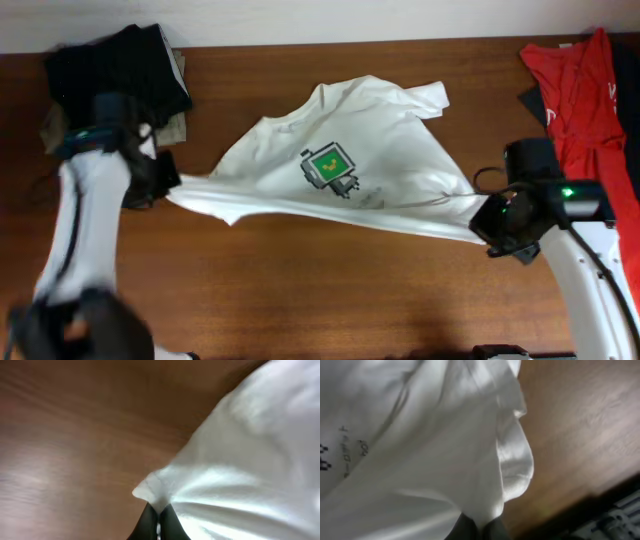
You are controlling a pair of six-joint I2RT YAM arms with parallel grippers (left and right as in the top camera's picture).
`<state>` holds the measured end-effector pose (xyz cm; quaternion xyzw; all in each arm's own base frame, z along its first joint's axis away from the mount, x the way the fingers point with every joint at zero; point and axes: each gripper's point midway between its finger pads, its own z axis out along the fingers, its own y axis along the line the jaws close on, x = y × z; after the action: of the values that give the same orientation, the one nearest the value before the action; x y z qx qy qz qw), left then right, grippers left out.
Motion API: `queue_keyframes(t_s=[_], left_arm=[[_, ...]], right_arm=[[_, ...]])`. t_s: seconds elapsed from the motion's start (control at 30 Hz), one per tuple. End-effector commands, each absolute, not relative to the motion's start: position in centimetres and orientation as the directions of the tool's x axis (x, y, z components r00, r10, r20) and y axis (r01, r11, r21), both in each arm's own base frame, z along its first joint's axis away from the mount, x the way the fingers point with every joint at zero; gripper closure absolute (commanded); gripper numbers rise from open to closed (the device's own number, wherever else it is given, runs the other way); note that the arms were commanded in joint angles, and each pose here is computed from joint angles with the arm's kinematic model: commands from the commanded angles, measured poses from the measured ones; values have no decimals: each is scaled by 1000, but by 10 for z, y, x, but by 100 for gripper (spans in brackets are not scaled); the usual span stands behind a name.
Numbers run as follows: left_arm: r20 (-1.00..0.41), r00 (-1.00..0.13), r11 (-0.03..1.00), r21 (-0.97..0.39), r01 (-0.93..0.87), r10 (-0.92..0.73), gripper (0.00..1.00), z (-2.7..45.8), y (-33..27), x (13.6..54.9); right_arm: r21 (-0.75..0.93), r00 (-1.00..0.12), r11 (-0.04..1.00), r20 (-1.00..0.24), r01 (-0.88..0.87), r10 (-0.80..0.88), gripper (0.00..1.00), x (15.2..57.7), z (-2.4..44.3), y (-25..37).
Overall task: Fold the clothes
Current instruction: 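Pull the T-shirt apart with both grippers to spread it flat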
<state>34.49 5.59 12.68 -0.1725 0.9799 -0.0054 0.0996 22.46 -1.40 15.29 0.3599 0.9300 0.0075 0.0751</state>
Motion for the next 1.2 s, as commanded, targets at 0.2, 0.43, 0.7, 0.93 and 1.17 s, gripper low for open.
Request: queue_keyframes(t_s=[0.2, 0.43, 0.7, 0.93, 1.17], left_arm=[[-819, -479, 932, -174, -319, -317, 100, 403, 48, 240], [-962, -123, 949, -209, -237, -243, 100, 556, 33, 156], [-782, -540, 935, -150, -321, -311, 100, 440, 68, 358], [-516, -791, 940, -105, -324, -330, 34, 244, 75, 509], [-353, -893, 960, -86, -266, -279, 8, 163, 40, 523]], right_arm=[[221, -659, 817, -498, 533, 564, 96, 228, 314, -26], [368, -365, 855, -789, 364, 495, 96, 174, 479, -27], [260, -542, 848, -675, 461, 501, 96, 305, 427, -37], [145, -733, 850, -446, 507, 514, 54, 440, 284, -35], [102, -807, 859, -304, 501, 507, 48, 459, 220, -28]])
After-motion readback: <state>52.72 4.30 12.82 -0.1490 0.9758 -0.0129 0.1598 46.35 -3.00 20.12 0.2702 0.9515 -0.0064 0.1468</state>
